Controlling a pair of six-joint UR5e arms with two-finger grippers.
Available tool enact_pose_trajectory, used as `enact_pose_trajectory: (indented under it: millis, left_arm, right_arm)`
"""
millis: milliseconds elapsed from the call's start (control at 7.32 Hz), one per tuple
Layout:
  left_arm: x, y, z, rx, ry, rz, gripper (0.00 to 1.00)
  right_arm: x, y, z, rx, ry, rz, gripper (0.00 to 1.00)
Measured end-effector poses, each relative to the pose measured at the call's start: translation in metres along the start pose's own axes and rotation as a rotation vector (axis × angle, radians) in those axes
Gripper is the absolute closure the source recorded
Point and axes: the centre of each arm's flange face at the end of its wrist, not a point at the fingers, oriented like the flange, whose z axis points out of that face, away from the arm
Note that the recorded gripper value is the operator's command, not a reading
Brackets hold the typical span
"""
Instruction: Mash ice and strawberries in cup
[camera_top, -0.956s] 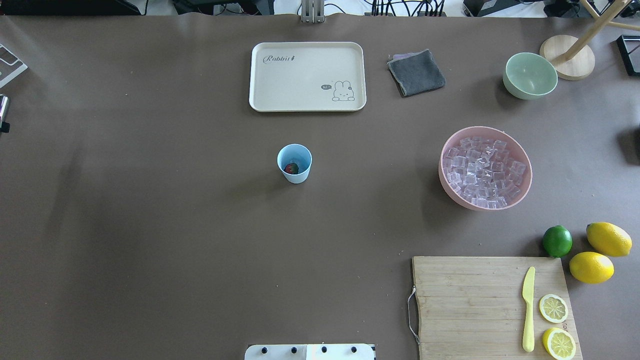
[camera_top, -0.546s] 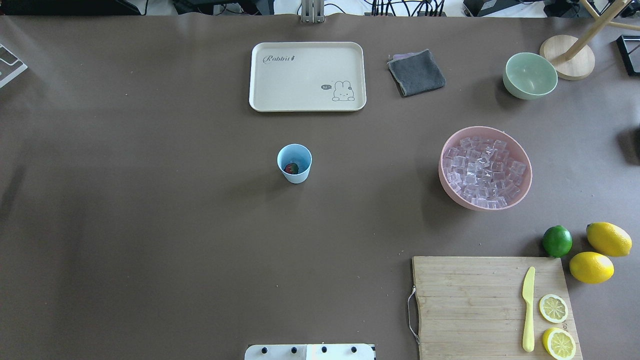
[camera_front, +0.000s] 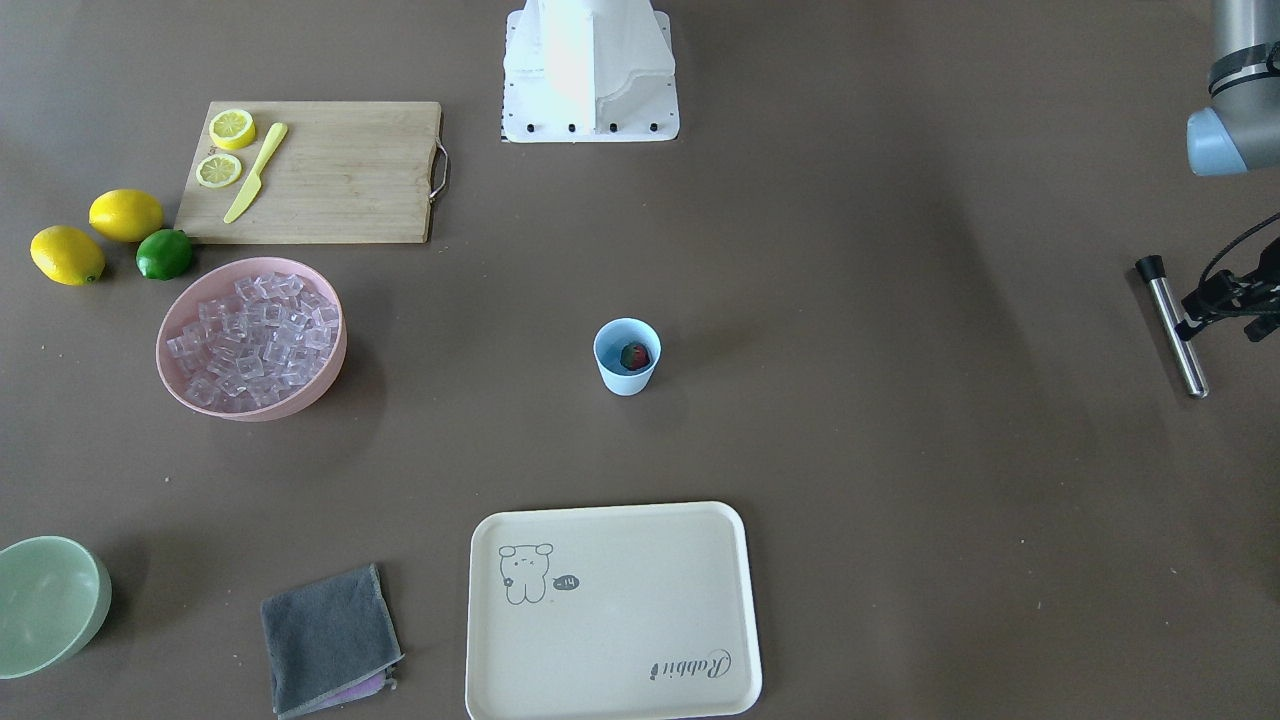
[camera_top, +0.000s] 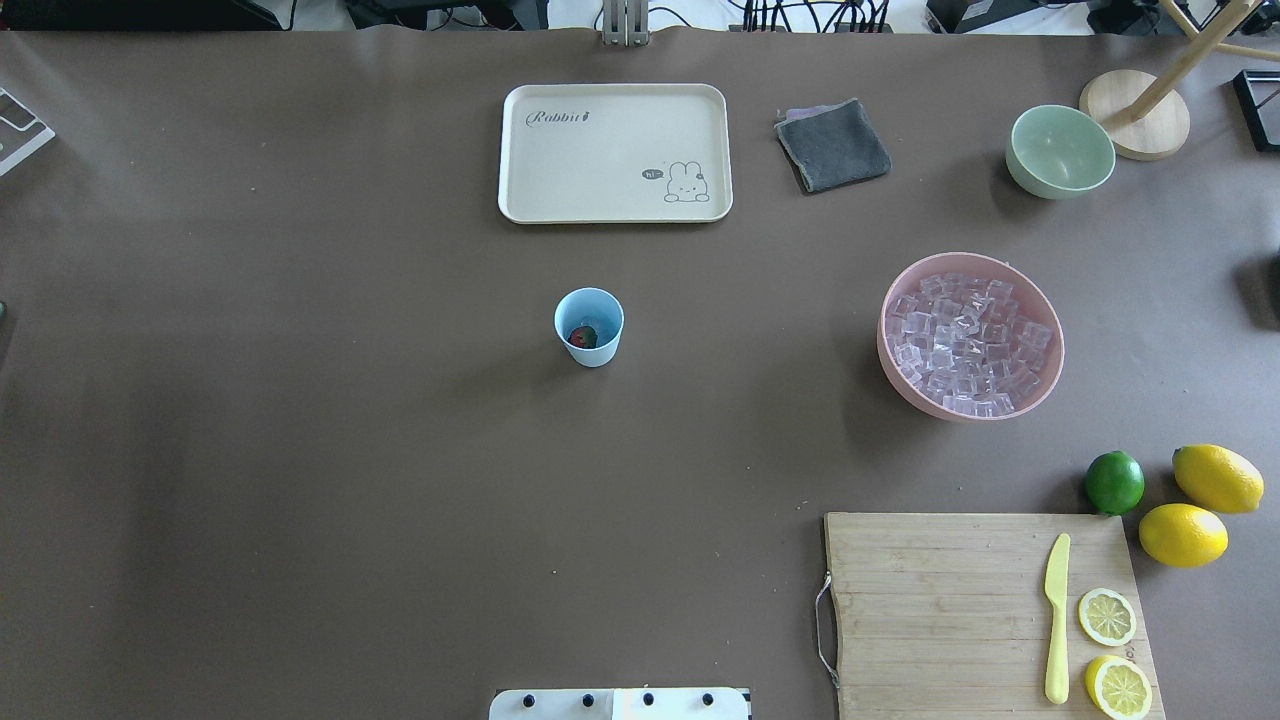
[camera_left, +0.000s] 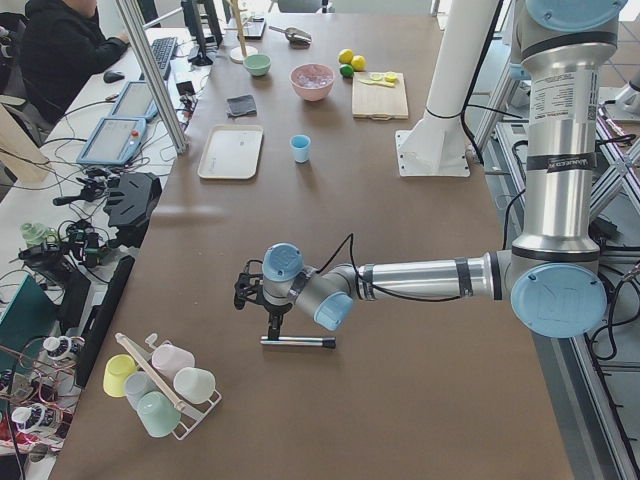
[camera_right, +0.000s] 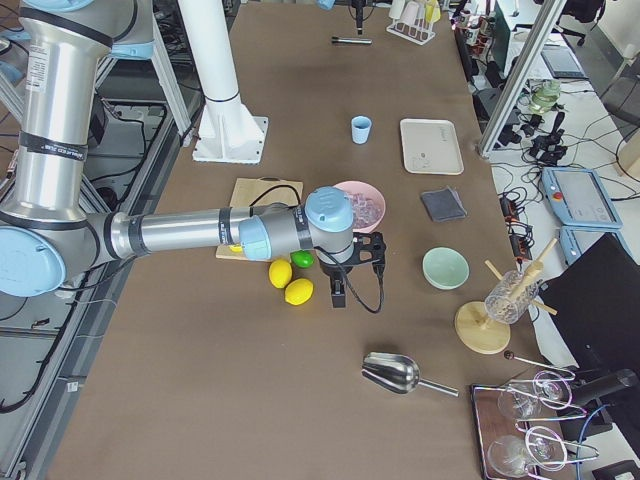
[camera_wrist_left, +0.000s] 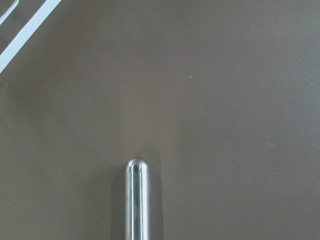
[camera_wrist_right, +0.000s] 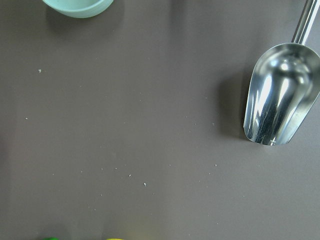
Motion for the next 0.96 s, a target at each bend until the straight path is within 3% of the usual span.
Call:
enact_pose_trajectory:
  millis: [410, 546, 683, 956]
  left_arm:
    - [-0.022, -0.071, -0.13, -0.017, 0.05, 0.028, 0.01]
    - [-0.015, -0.066, -0.171, -0.023, 0.03, 0.018, 0.01]
    - [-0.018, -0.042, -0.19, -0.023, -0.017, 0.011, 0.01]
    - [-0.038, -0.01, -0.185, 0.008, -0.063, 0.042, 0.01]
  right_arm:
    - [0.0, 0.0, 0.0, -0.001, 0.0, 0.001, 0.0]
    - [0.001, 0.001, 0.0, -0.001, 0.0, 0.003, 0.0]
    - [0.001, 0.002, 0.0, -0.002, 0.0, 0.004, 0.0]
    - [0.002, 0.004, -0.001, -0.001, -0.003, 0.006, 0.0]
